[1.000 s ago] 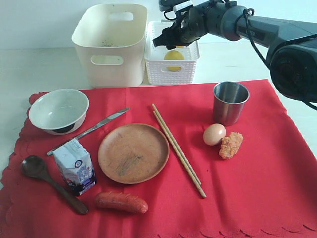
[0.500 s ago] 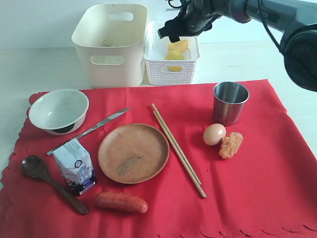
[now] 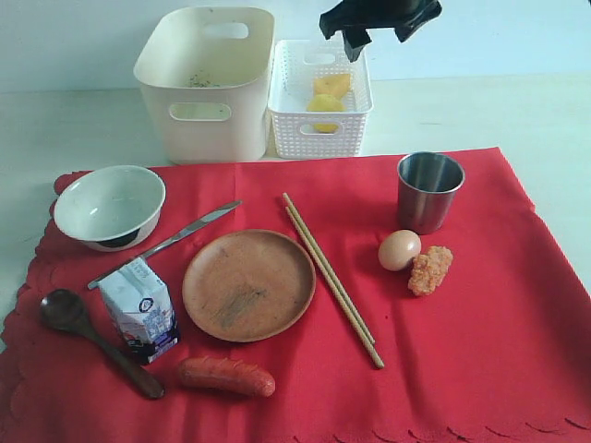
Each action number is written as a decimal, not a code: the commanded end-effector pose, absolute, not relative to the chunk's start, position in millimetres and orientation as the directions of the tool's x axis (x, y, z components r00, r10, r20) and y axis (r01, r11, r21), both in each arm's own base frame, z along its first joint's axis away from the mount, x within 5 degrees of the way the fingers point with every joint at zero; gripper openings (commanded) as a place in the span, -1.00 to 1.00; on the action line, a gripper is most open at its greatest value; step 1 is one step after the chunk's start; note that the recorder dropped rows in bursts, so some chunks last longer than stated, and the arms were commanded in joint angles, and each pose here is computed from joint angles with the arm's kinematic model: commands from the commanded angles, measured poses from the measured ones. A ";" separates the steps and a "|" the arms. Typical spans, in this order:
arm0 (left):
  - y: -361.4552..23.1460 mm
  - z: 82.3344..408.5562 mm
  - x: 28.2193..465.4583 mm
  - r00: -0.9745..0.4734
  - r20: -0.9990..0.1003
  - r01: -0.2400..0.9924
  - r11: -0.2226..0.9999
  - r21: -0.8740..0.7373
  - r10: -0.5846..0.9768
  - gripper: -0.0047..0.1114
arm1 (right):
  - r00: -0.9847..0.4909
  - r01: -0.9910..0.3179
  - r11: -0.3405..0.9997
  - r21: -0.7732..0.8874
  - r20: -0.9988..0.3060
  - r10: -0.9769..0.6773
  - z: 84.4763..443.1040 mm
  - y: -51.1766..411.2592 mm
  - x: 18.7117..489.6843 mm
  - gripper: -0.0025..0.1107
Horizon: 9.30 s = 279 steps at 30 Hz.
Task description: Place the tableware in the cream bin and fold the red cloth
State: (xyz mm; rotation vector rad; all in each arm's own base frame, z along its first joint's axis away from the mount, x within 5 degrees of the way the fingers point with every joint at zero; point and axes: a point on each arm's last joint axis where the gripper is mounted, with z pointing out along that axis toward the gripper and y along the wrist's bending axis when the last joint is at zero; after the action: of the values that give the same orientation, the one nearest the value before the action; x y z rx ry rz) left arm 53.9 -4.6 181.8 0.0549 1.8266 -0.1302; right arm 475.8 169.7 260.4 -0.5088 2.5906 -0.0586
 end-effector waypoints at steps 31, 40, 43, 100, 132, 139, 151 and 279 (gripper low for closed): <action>-5.0 184.0 53.8 -0.240 -0.970 0.114 0.992 -0.062 -0.033 -0.90 | -0.686 -0.625 0.775 0.089 -0.538 -0.491 335.2 159.9 217.6 0.26; -5.0 184.0 53.8 -0.240 -0.970 0.114 0.992 -0.062 -0.033 -0.90 | -0.638 -0.620 0.783 0.043 -0.608 -0.472 320.5 138.3 192.1 0.26; -5.0 184.0 53.8 -0.240 -0.970 0.114 0.992 -0.062 -0.033 -0.90 | -0.646 -0.620 0.784 0.044 -0.596 -0.477 315.2 136.9 190.0 0.26; -5.0 184.0 53.8 -0.240 -0.970 0.114 0.992 -0.062 -0.033 -0.90 | -0.627 -0.672 0.731 0.120 -0.618 -0.475 301.9 155.7 200.8 0.26; -5.0 184.0 53.8 -0.240 -0.970 0.114 0.992 -0.062 -0.033 -0.90 | -0.352 -0.916 0.397 0.048 -0.570 -0.742 243.6 329.3 210.9 0.40; -5.0 184.0 53.8 -0.240 -0.970 0.114 0.992 -0.062 -0.033 -0.90 | -0.366 -0.918 0.390 0.072 -0.534 -0.762 228.8 358.0 213.2 0.57; -5.0 184.0 53.8 -0.240 -0.970 0.114 0.992 -0.062 -0.033 -0.90 | -0.476 -0.874 0.467 0.136 -0.439 -0.762 193.3 376.5 224.4 0.62; -5.0 184.0 53.8 -0.240 -0.970 0.114 0.992 -0.062 -0.033 -0.90 | -0.689 -0.471 0.882 0.000 -0.625 -0.368 281.3 183.8 448.4 0.52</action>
State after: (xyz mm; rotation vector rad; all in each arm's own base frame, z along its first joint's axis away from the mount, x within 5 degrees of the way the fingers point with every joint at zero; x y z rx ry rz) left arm 53.9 -4.6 181.8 0.0549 1.8266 -0.1302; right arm 459.6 193.0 257.3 -0.6254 2.3673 0.2366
